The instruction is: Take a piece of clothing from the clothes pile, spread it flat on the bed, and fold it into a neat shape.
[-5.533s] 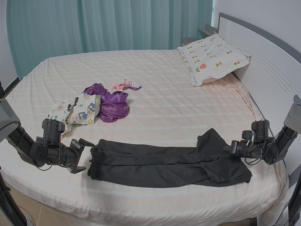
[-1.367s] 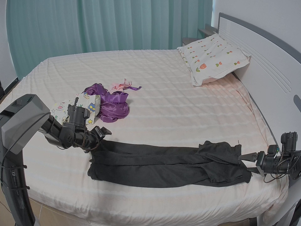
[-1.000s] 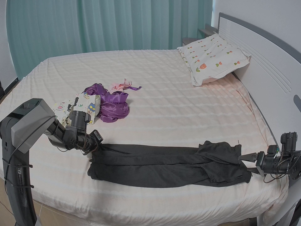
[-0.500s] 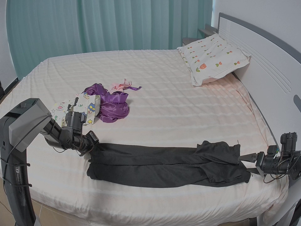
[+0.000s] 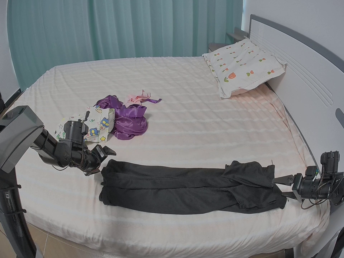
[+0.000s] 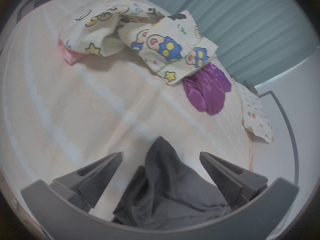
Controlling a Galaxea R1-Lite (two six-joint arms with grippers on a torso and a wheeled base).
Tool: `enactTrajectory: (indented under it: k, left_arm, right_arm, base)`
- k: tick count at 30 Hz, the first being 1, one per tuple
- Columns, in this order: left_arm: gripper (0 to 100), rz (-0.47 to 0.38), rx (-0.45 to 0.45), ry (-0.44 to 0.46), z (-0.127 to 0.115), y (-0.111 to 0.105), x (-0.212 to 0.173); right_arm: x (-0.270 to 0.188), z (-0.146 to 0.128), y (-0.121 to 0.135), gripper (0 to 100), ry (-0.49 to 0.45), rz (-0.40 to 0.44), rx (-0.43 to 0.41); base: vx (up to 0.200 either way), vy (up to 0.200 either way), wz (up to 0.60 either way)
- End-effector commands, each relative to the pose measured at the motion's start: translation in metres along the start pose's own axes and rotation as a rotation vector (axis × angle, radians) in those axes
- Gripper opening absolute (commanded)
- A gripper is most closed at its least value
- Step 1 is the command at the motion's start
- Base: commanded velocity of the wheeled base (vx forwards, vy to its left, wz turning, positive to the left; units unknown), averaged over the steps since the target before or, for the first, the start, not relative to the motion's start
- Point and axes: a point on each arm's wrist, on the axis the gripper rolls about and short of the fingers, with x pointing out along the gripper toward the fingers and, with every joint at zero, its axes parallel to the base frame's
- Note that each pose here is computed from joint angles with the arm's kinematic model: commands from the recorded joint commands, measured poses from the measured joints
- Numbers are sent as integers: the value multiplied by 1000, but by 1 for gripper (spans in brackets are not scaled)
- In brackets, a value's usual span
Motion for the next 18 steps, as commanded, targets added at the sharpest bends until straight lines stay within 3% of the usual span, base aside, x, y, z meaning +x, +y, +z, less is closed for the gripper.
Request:
enactTrajectory:
  k: [1, 5, 18]
  left_arm:
    - [100, -58, 75, 47, -8, -1, -21]
    - [100, -49, 171, 86, -16, 6, -18]
    - [100, -29, 321, 150, -31, 13, 0]
  right_arm:
    - [0, -1, 0, 100, 2, 1, 0]
    - [-1, -1, 0, 100, 3, 3, 0]
    - [-1, -1, 1, 100, 6, 15, -2]
  base:
    - [0, 0, 0]
    - [0, 0, 0]
    - [0, 0, 0]
